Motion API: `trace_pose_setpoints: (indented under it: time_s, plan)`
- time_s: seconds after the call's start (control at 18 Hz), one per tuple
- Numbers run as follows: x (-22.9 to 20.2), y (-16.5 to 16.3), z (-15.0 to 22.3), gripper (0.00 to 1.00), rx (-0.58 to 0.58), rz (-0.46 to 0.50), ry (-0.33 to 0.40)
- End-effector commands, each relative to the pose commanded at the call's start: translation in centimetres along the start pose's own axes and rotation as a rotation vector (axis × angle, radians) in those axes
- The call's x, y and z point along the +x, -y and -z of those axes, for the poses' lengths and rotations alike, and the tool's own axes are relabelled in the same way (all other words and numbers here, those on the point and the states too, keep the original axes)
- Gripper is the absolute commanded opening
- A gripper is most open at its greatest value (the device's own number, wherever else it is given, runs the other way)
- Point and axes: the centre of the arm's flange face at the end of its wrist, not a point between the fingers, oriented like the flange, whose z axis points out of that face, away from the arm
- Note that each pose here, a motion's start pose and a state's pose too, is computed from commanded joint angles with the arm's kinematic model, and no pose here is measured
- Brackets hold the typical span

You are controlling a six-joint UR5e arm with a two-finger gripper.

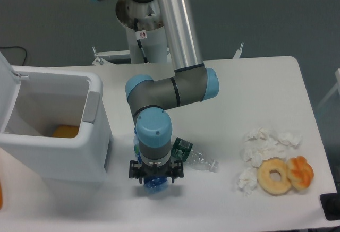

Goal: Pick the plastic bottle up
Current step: 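Hold the bottle and adjust the grip on its cap end, then lift the gripped blue-labeled bottle up off the table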

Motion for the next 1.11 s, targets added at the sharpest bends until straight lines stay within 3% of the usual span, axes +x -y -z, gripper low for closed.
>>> trace_pose_setpoints:
  time_s: [0.33,0.56,1.11]
  plan:
    - [0.0,-0.1,-0.4,0.88,-0.006,-0.001,-0.002]
    - [0.0,-0.1,-0.2,0.78,-0.003,-0.004,-0.001]
    - [-0.5,0.7,2.7,0.78,0.047,-0.023,0.01]
